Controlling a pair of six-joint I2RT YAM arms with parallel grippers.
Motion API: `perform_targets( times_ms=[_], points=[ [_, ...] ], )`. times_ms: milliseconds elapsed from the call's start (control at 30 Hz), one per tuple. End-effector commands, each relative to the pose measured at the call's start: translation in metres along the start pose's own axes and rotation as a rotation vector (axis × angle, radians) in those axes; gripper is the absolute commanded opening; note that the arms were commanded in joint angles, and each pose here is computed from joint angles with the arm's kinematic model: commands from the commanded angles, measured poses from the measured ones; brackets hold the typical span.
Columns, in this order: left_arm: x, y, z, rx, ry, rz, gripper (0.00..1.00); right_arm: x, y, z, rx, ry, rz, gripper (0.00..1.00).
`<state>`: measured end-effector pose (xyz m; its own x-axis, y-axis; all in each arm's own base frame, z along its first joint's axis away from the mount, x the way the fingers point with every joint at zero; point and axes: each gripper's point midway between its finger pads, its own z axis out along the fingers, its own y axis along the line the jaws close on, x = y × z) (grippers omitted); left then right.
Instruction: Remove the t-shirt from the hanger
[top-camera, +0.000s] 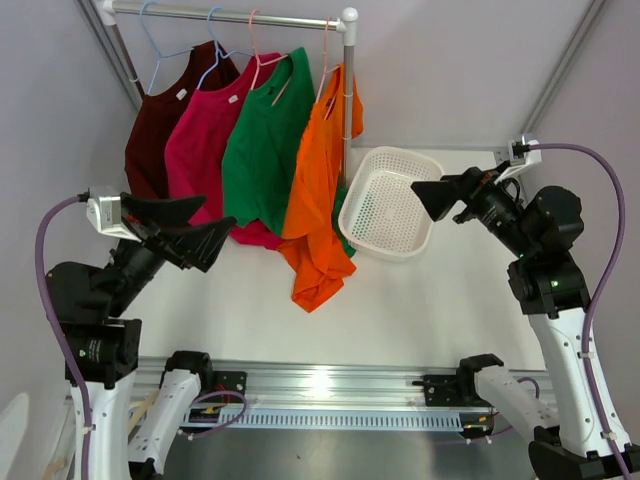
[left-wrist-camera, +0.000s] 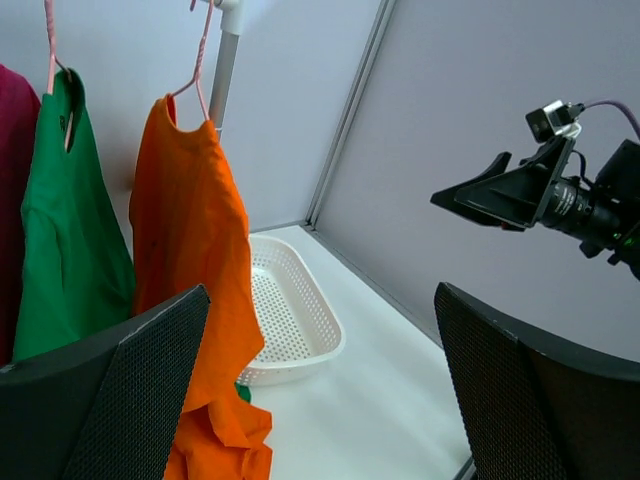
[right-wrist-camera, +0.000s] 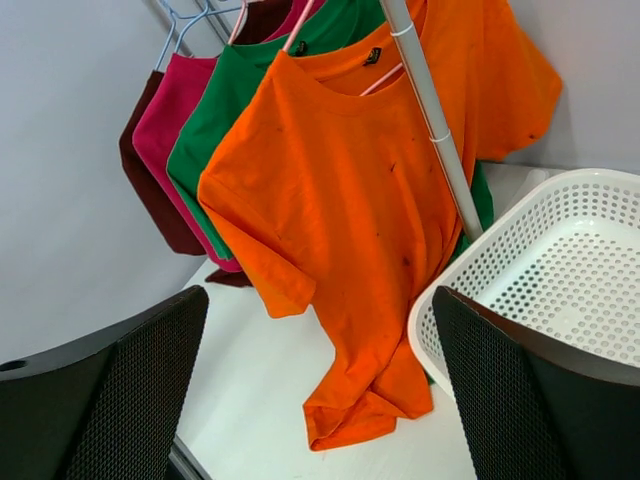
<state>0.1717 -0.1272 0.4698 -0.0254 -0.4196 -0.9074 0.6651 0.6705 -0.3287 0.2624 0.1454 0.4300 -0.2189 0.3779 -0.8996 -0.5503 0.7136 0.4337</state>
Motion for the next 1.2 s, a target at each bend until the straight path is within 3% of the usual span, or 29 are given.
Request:
perform_targets(
  times_ms=[0, 133, 300, 400, 433, 500, 600, 667, 767, 867, 1167],
  points=[
    [-0.019, -0.011, -0.001, 0.021, -0.067, 0.004, 1.0, -0.004, 0.0, -0.006, 0.018, -0.021, -0.007, 0.99],
    [-0.02, -0.026, 0.01, 0.165, -0.043, 0.067, 0.99, -0.003, -0.002, -0.007, 0.026, -0.019, -0.021, 1.0],
    [-0.045, -0.005, 0.038, 0.06, -0.024, 0.06, 1.0, 0.001, -0.003, -0.006, 0.02, -0.017, -0.038, 0.99],
    [-0.054, 0.014, 0.069, -0.012, 0.06, 0.051, 0.99, 0.003, -0.005, -0.005, 0.019, -0.015, -0.048, 1.0],
    [-0.073, 0.013, 0.087, -0.011, 0.06, 0.063, 0.99, 0.004, -0.005, -0.005, 0.018, -0.013, -0.046, 0.99],
    [-0.057, 0.027, 0.108, -0.074, 0.14, 0.066, 0.99, 0.004, -0.006, -0.004, 0.018, -0.018, -0.047, 1.0],
    [-0.078, 0.031, 0.143, -0.143, 0.133, 0.118, 0.99, 0.004, -0.006, -0.003, 0.021, -0.019, -0.043, 1.0],
    [-0.06, 0.048, 0.175, -0.182, 0.206, 0.105, 1.0, 0.005, -0.01, -0.002, 0.035, -0.017, -0.049, 1.0],
    [-0.07, 0.049, 0.2, -0.21, 0.179, 0.136, 0.97, 0.004, -0.014, -0.003, 0.064, -0.018, -0.055, 0.99],
    [-0.032, 0.075, 0.235, -0.267, 0.23, 0.141, 0.93, 0.003, -0.018, -0.005, 0.086, -0.021, -0.069, 0.99],
    [-0.008, 0.092, 0.284, -0.378, 0.171, 0.309, 0.96, 0.004, -0.024, -0.004, 0.114, -0.014, -0.075, 1.0]
  ],
)
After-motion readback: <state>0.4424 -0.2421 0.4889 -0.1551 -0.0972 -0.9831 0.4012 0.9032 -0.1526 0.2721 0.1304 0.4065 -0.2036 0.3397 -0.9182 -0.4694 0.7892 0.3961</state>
